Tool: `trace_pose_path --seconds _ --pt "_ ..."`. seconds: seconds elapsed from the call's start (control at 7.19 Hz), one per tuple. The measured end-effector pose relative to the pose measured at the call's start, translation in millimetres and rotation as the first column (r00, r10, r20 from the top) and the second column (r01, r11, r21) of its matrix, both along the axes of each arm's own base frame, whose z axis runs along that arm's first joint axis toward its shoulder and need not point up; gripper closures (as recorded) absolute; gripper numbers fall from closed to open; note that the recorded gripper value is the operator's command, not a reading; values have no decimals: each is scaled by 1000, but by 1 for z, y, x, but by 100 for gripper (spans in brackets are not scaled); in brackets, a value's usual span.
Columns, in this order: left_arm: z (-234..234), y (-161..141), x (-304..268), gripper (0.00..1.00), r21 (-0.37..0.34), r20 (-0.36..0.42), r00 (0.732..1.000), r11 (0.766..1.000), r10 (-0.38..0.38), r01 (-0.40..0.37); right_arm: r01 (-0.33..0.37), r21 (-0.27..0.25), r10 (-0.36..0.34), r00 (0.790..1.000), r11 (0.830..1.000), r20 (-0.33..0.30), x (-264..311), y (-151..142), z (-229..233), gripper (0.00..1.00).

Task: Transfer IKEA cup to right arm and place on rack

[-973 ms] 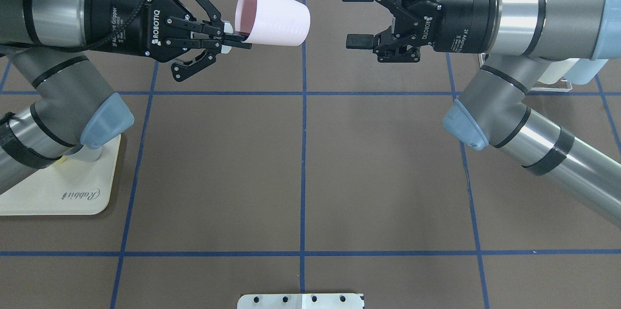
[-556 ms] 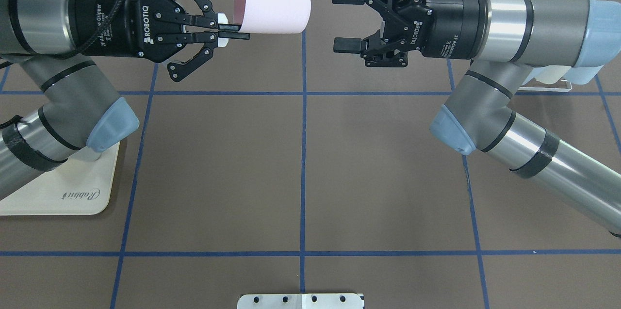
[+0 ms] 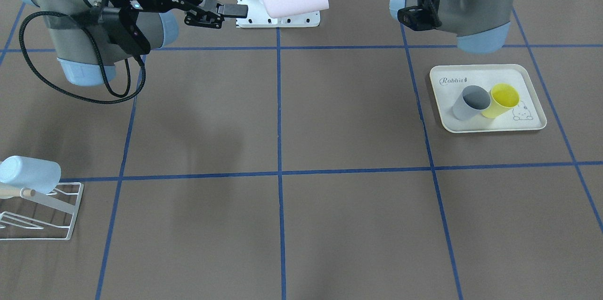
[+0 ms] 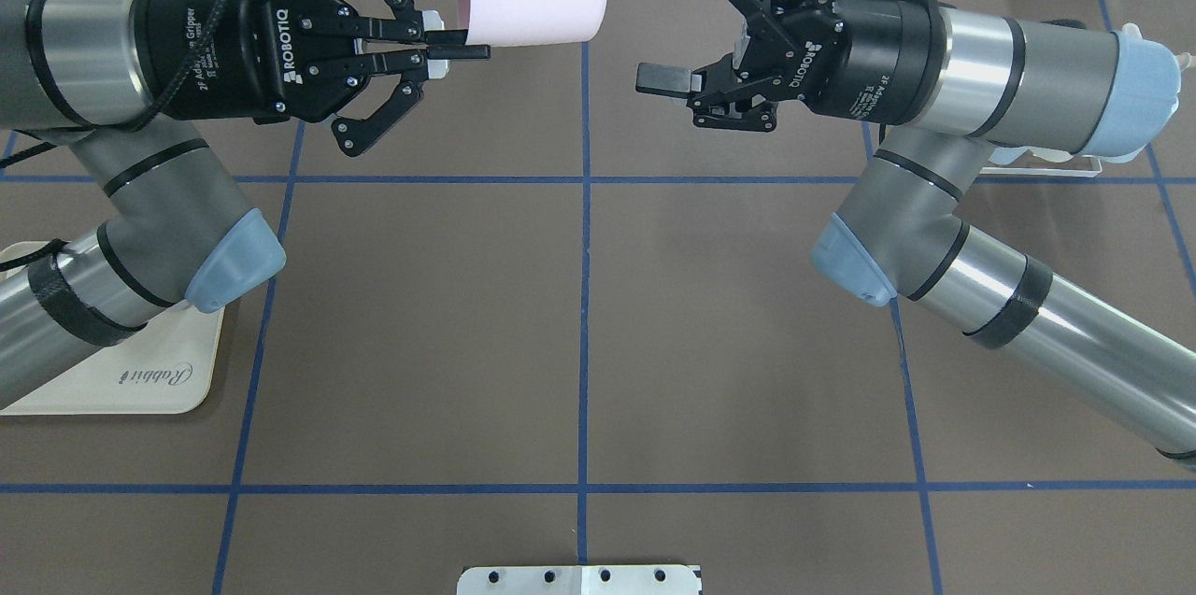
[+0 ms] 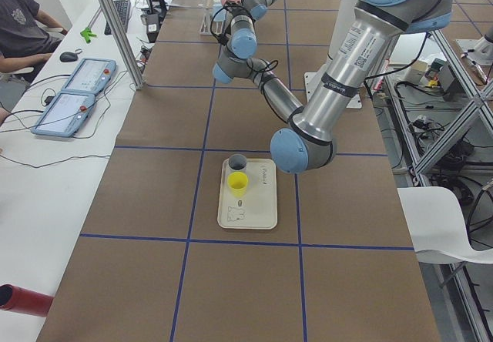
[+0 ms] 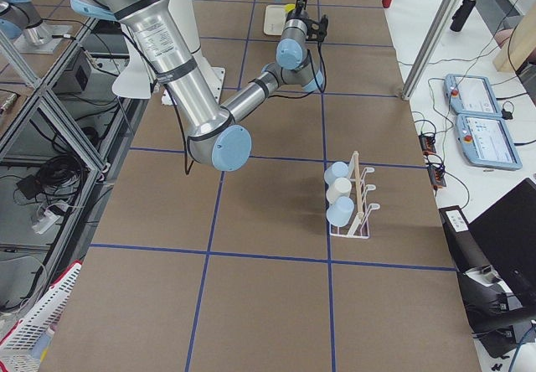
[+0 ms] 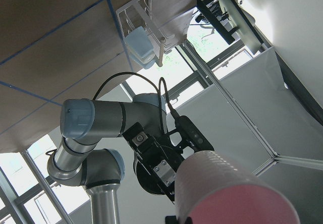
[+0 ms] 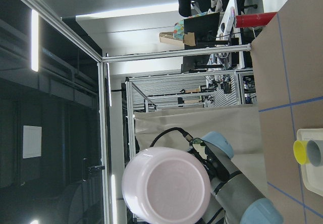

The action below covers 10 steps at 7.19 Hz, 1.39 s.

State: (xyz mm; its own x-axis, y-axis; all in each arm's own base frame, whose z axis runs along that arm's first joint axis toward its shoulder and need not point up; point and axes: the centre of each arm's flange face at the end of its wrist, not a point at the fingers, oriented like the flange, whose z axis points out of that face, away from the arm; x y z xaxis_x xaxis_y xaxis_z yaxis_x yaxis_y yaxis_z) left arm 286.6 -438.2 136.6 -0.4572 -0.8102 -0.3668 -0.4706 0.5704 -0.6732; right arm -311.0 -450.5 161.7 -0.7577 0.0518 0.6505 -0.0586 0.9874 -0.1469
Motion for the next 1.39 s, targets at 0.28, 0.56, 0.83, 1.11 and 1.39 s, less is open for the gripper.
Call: trace_pose_path --seconds 0.28,0.56,0.83,1.11,1.39 --pt "-4 3 5 100 -24 -20 1000 1000 14 -14 1 -2 -1 1000 1000 31 -4 1 -4 2" --pt "-7 5 9 100 -44 -35 999 999 25 -27 8 3 -8 999 1000 39 -9 2 -9 2" --pt "-9 8 15 100 -51 -40 998 998 40 -42 12 5 -12 999 1000 40 -13 3 -11 2" --pt "-10 14 24 100 -54 -41 997 997 58 -60 11 6 -11 999 1000 39 -14 2 -11 2" --pt "-13 17 28 100 -53 -44 997 996 67 -69 12 8 -13 999 1000 41 -16 2 -13 3"
